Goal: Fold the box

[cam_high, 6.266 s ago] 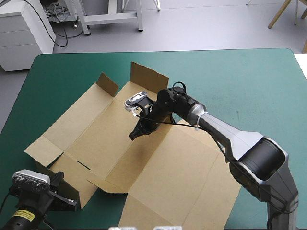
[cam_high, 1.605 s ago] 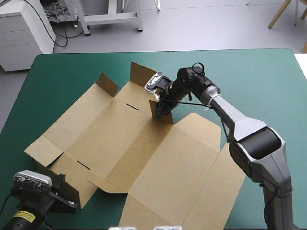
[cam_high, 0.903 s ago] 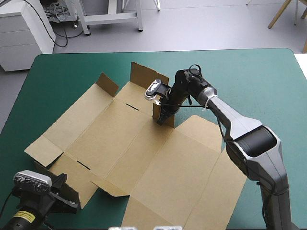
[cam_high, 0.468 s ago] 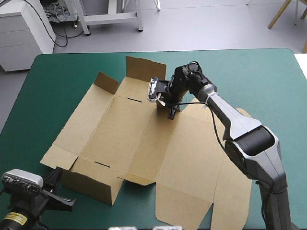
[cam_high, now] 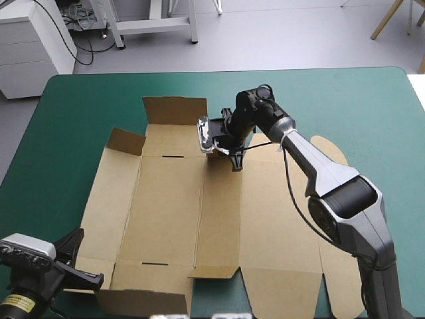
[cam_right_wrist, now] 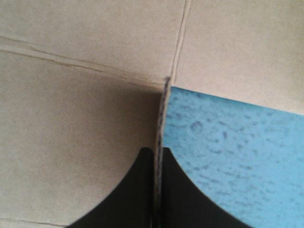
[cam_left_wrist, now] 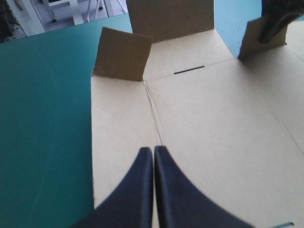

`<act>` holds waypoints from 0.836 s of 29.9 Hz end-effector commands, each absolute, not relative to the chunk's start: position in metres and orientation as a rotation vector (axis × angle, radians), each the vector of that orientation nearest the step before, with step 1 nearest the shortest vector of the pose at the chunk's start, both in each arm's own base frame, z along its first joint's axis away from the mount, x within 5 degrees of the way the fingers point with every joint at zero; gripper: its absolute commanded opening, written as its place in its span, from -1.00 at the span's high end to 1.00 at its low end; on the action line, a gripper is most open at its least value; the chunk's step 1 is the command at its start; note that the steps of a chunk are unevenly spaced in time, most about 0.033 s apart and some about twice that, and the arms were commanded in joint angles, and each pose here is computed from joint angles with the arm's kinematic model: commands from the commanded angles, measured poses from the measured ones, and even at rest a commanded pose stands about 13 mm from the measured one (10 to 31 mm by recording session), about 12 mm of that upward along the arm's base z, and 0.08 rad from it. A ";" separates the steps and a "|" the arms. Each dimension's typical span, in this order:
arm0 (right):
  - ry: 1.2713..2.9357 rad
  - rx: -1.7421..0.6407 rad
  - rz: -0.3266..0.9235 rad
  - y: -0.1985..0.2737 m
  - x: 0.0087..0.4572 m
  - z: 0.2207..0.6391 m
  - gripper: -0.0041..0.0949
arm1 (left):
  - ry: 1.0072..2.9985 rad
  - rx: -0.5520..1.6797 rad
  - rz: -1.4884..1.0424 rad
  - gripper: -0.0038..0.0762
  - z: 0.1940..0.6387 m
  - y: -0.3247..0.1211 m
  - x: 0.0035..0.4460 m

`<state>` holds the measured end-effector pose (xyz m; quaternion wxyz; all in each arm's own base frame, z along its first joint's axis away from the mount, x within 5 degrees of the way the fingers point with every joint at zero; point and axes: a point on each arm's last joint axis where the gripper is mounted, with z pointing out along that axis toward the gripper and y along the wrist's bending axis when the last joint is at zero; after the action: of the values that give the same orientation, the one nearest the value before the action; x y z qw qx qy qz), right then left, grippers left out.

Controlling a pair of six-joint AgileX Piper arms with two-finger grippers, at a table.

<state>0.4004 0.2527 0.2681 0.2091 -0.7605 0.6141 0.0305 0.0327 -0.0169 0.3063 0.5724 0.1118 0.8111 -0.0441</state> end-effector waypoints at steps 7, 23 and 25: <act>1.591 -2.098 0.142 0.268 0.378 0.306 0.96 | 1.795 0.227 -0.102 0.93 0.324 -0.016 0.036; 1.786 -1.933 0.179 0.266 0.375 0.314 -0.20 | 1.801 0.231 -0.095 0.93 0.323 -0.016 0.036; 1.811 -1.906 0.105 0.259 0.373 0.324 -0.19 | 1.802 0.231 -0.095 0.93 0.323 -0.016 0.036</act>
<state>0.3838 0.2708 0.2698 0.1928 -0.7174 0.6655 0.0726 0.0334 -0.0164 0.3079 0.5800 0.1100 0.8061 -0.0418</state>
